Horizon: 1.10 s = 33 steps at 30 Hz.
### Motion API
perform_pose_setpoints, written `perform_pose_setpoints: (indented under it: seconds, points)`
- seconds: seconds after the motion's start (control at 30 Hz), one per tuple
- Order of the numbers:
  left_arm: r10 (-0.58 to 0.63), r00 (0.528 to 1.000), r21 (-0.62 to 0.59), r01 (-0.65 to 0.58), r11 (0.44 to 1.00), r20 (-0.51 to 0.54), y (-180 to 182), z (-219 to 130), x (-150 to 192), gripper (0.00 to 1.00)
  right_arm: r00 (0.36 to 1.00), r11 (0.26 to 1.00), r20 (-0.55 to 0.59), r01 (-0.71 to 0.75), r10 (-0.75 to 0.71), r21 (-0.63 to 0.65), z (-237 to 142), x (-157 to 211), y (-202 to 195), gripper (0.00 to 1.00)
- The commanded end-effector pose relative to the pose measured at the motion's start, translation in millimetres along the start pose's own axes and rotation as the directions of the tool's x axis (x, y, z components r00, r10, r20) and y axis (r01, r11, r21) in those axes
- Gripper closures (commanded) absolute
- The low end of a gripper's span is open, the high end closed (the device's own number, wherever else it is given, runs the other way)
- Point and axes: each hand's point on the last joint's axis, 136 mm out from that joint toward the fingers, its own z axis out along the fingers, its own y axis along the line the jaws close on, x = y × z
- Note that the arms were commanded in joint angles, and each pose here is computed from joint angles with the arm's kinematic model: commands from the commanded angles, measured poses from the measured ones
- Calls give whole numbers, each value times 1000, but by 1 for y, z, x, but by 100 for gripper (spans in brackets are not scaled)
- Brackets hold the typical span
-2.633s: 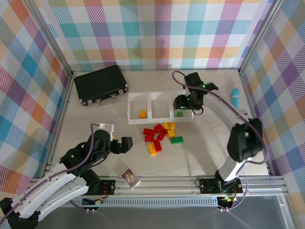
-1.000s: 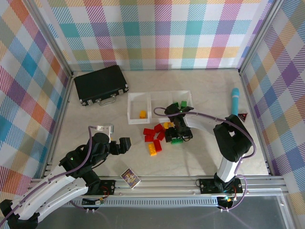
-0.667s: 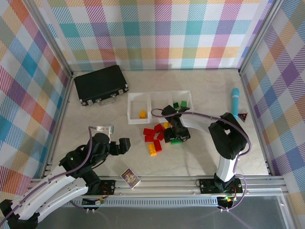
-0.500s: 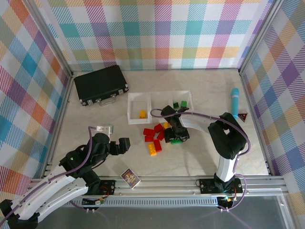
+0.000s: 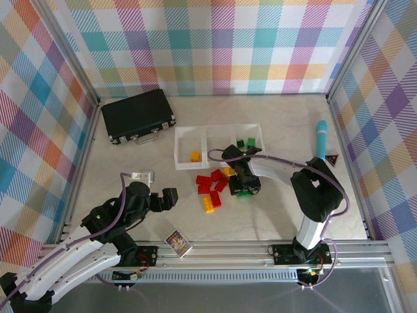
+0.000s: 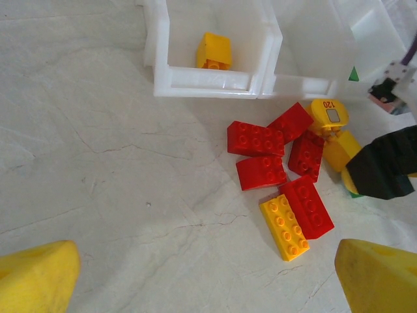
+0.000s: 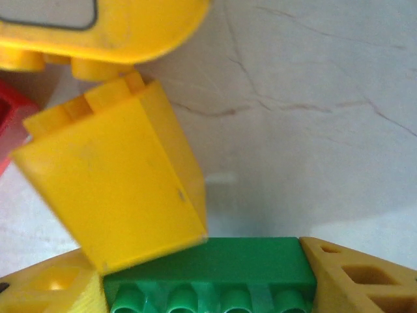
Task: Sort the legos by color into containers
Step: Pick up the lego from the center of the table, then place the lego in the container.
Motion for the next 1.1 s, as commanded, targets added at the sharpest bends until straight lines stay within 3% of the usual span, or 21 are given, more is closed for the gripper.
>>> perform_pose_setpoints:
  seconds: [0.0, 0.2, 0.57, 0.87, 1.07]
  points:
    - [-1, 1000, -6, 1, 1000, 8, 0, -1, -2, 0, 999, 1000, 51, -13, 12, 11, -31, 5, -11, 52]
    - [-8, 1000, 6, 8, 1000, 6, -7, 5, -6, 0, 981, 997, 194, -15, 28, -70, -74, -24, -15, 52]
    - [-1, 999, 6, 1, 1000, -38, -24, 22, -11, 0, 932, 994, 356, -27, 64, -108, -117, -155, -47, 54]
    - [-13, 998, 25, 14, 1000, -57, -36, 39, -11, 0, 944, 995, 323, -36, 65, -95, -78, -221, -67, 54]
    - [-13, 996, 17, 15, 1000, -93, -38, 52, -1, 0, 946, 994, 316, -46, 75, -96, -61, -241, -73, 43]
